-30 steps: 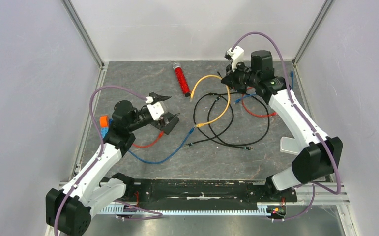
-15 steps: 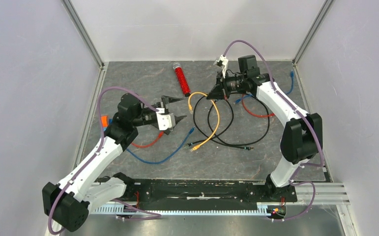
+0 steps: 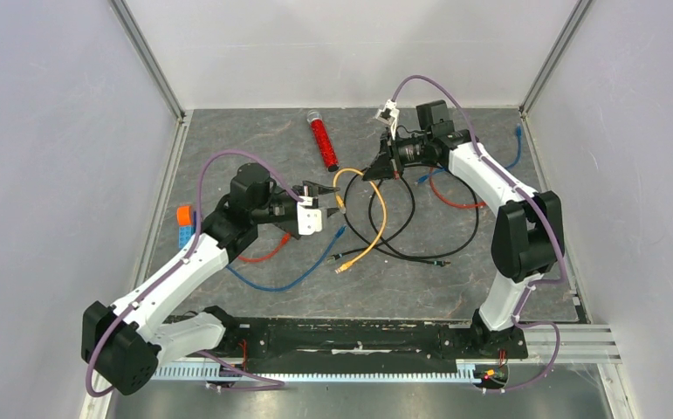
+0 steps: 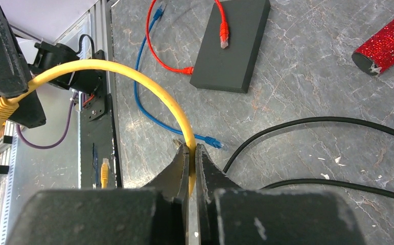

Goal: Insert the plug into the switch port
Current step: Pick up the connector from the center of the board.

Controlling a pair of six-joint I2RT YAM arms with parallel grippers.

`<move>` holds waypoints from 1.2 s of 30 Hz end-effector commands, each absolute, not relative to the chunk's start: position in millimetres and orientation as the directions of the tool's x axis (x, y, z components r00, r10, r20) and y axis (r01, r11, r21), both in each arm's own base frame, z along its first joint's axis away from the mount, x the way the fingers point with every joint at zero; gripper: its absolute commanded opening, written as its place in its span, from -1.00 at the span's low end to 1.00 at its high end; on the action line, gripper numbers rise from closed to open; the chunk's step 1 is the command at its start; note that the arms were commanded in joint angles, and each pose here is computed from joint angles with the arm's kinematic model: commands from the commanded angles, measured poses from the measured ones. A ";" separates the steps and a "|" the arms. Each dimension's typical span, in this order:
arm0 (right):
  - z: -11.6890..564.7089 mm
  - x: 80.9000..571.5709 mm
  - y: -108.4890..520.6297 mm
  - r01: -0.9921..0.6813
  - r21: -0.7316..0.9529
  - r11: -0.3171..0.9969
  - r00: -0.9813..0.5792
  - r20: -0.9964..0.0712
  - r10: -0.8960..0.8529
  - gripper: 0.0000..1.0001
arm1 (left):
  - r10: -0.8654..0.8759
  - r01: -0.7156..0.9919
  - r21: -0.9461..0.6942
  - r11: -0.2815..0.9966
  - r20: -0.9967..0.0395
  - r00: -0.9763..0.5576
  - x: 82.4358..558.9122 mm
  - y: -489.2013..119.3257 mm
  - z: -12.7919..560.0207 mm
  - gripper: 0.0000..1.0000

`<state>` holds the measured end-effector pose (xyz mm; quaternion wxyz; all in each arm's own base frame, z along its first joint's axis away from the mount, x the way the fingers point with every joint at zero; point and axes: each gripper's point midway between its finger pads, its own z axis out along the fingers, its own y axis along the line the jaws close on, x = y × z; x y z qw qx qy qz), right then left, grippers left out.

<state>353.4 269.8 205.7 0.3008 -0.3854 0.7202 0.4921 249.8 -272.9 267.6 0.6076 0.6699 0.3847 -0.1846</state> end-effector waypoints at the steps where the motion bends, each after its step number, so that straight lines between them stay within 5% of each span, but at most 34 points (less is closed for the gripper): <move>1: 220.4 351.7 277.6 -0.862 0.479 0.167 -0.507 -0.827 -0.243 -1.00 | 0.269 0.662 0.748 0.042 -0.647 0.713 256.9 -277.7 292.3 -0.02; 10: 213.9 353.8 277.5 -0.845 0.490 0.212 -0.532 -0.809 -0.252 -0.98 | 0.274 0.675 0.735 0.056 -0.662 0.698 259.7 -278.2 297.3 -0.68; 15: 222.6 384.2 266.3 -0.815 0.411 0.408 -0.526 -0.821 -0.222 -0.42 | 0.343 0.710 0.663 0.237 -0.741 0.577 280.6 -264.6 297.9 -0.96; 21: 274.1 401.6 249.4 -0.751 0.329 0.572 -0.443 -0.894 -0.067 0.04 | 0.408 0.767 0.430 0.476 -0.881 0.241 294.4 -235.0 282.8 -0.96; 27: 317.5 359.2 265.3 -0.824 0.366 0.433 -0.346 -0.929 0.129 0.18 | 0.418 0.791 0.234 0.565 -0.908 -0.030 286.8 -223.1 260.6 -0.95; 36: 309.1 321.5 311.8 -0.871 0.379 0.312 -0.372 -0.924 0.084 0.37 | 0.392 0.805 0.068 0.589 -0.896 -0.211 271.4 -224.8 237.4 -0.95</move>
